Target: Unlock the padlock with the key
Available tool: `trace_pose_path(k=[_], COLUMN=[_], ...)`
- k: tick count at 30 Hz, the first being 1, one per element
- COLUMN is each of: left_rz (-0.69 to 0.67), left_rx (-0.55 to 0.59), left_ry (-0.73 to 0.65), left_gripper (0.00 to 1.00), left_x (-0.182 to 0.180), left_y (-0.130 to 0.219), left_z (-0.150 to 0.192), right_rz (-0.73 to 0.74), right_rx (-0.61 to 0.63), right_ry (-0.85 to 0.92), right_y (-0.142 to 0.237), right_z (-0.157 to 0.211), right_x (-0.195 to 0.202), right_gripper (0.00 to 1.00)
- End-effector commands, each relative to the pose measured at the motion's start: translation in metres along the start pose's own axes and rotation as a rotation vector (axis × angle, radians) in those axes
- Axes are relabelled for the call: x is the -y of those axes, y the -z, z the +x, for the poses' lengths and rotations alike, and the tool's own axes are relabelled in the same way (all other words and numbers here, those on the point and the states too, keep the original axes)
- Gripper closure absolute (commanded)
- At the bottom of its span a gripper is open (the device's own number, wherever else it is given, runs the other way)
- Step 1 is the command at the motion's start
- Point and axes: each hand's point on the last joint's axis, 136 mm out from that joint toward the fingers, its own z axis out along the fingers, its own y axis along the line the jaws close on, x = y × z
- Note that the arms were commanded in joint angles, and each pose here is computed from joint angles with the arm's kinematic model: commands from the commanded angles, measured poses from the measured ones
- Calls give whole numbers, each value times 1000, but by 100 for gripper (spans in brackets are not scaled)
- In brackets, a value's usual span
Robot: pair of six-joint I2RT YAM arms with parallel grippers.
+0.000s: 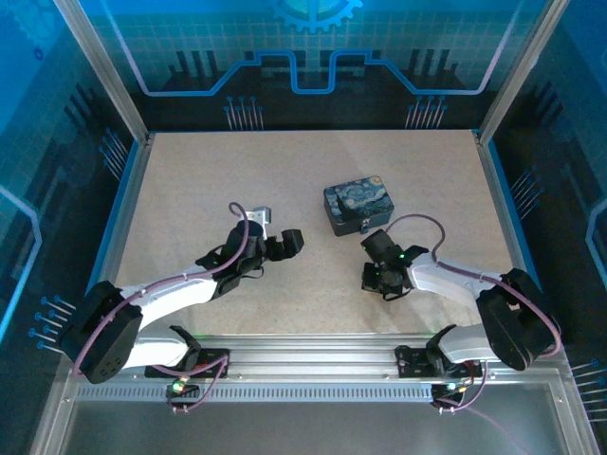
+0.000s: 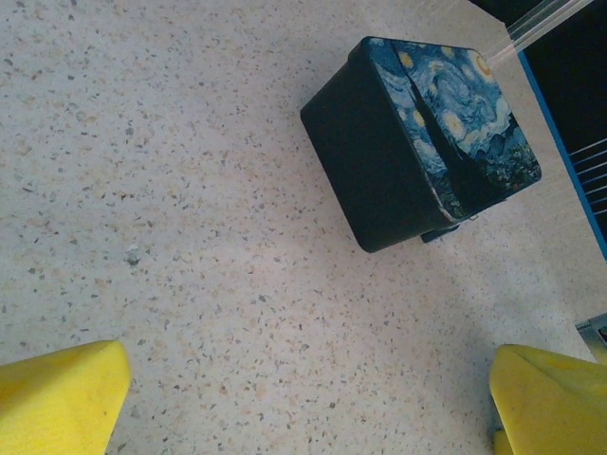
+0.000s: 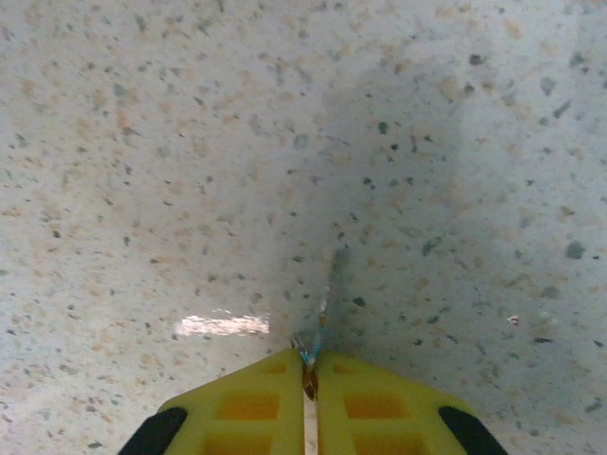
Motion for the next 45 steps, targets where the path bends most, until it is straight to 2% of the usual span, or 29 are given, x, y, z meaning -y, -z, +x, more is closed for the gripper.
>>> trace_pose_path(k=[1, 8, 13, 20, 25, 33, 37, 45], left_rz=[14, 40, 98, 201, 293, 401, 463, 559], left_rx=[36, 10, -38, -105, -119, -152, -163, -211], left_ry=[-35, -7, 37, 119, 175, 154, 155, 150], left_gripper=[1, 1, 1, 1, 3, 14, 21, 33], left_x=[11, 19, 35, 61, 81, 108, 119, 147], left_y=[5, 6, 9, 16, 21, 29, 32, 28], left_z=[-13, -13, -12, -18, -28, -34, -34, -23], right_rz=[11, 4, -22, -136, -216, -379, -389, -331], right_rx=[-13, 31, 96, 271, 484, 886, 964, 997], right_ry=[28, 91, 208, 444, 665, 1104, 1205, 1299], right_y=[0, 9, 24, 55, 90, 144, 154, 156], right_z=[4, -4, -17, -41, -59, -53, -48, -44], right_x=[0, -3, -11, -39, -68, -115, -123, -132], right_gripper=[93, 100, 100, 100, 100, 100, 100, 100])
